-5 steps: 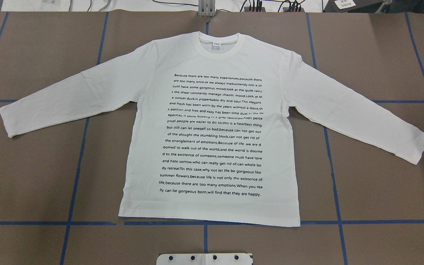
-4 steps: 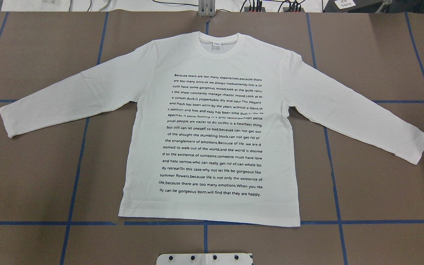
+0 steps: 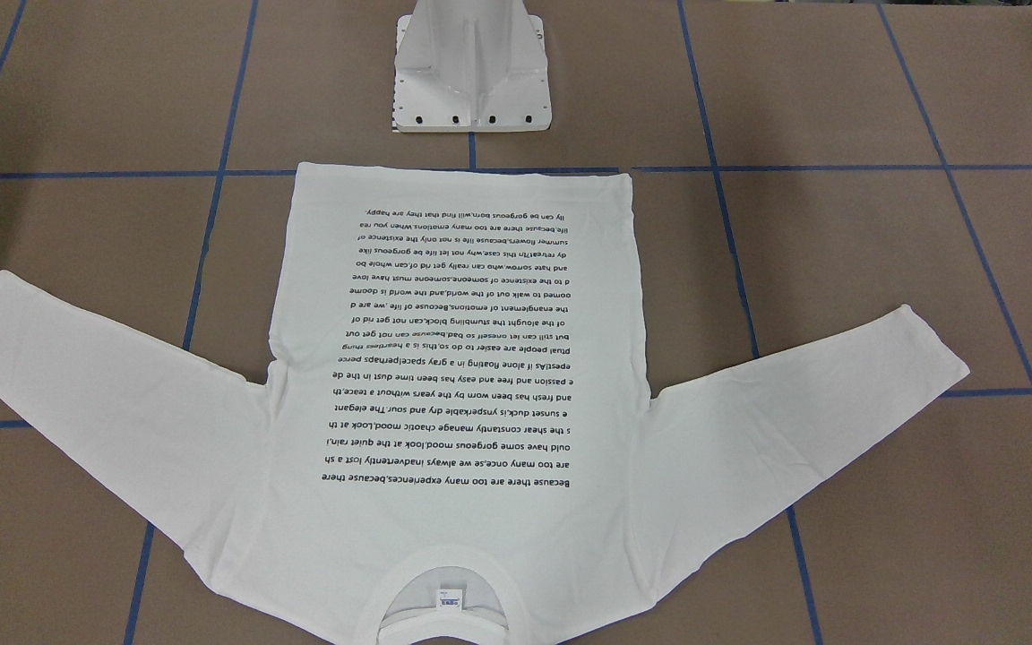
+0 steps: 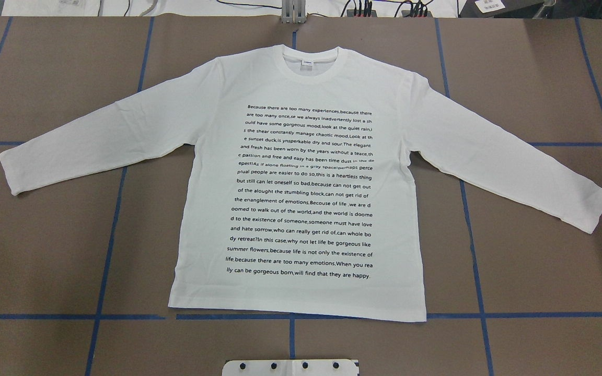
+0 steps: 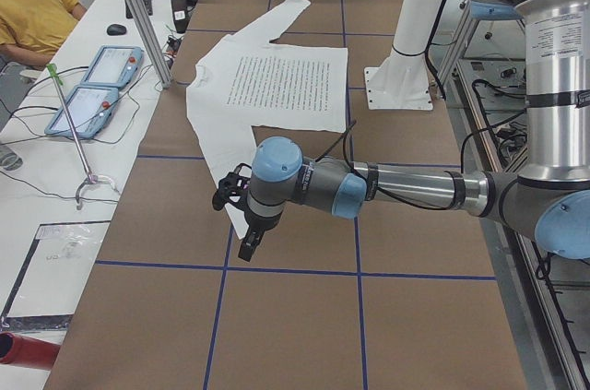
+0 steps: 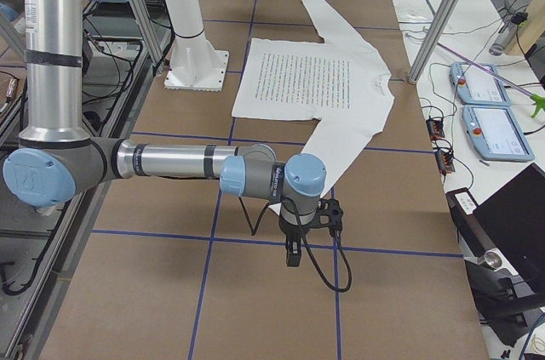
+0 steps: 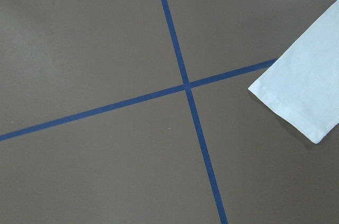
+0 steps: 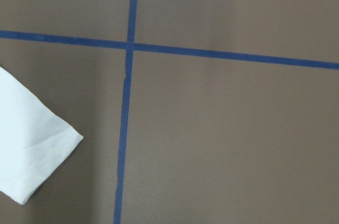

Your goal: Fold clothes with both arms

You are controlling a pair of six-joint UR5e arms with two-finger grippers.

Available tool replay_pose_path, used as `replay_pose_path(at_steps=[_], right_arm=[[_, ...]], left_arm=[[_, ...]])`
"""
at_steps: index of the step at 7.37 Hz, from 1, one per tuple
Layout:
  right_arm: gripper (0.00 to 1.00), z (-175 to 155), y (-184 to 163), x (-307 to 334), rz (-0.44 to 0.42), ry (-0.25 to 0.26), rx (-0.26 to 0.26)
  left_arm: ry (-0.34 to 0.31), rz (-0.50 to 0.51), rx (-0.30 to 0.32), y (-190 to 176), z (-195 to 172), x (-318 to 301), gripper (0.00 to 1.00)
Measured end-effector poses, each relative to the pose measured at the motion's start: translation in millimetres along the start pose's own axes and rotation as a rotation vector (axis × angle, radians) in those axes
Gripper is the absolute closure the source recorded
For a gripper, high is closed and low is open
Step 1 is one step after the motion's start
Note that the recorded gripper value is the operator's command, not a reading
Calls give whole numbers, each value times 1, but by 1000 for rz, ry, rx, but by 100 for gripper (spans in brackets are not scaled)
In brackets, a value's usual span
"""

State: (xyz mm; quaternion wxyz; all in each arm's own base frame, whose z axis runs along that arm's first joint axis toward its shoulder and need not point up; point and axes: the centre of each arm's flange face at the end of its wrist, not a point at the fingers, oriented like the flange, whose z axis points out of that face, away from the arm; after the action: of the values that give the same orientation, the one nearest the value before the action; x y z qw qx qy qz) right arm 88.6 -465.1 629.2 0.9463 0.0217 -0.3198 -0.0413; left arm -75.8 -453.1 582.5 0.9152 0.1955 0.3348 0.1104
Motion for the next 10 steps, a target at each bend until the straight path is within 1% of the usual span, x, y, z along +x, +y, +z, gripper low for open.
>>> replay_pose_path(at_steps=[2,3,4,5,6,8,9,10], right_arm=[[0,-39,-21,-30,-65,14,79],[0,-48,-27,-37,-86,18,108],[0,-48,-29,-40,-111,18,143],[0,-35,-28,-47,-107,9,184],[0,-12,-26,-68,-59,-12,218],[0,53,-9,-116,38,-63,303],[1,90,2,-135,77,-91,335],[10,121,11,-151,106,-112,357]], left_arm=[[-50,128,186,-36,-21,11,0],[-68,131,248,-50,-29,15,0],[-71,118,275,-56,-32,17,0],[-71,110,285,-56,-33,18,0],[-70,107,288,-56,-33,18,0],[-69,104,290,-54,-33,17,0],[-69,105,290,-54,-33,18,0],[-68,105,290,-54,-33,18,0]])
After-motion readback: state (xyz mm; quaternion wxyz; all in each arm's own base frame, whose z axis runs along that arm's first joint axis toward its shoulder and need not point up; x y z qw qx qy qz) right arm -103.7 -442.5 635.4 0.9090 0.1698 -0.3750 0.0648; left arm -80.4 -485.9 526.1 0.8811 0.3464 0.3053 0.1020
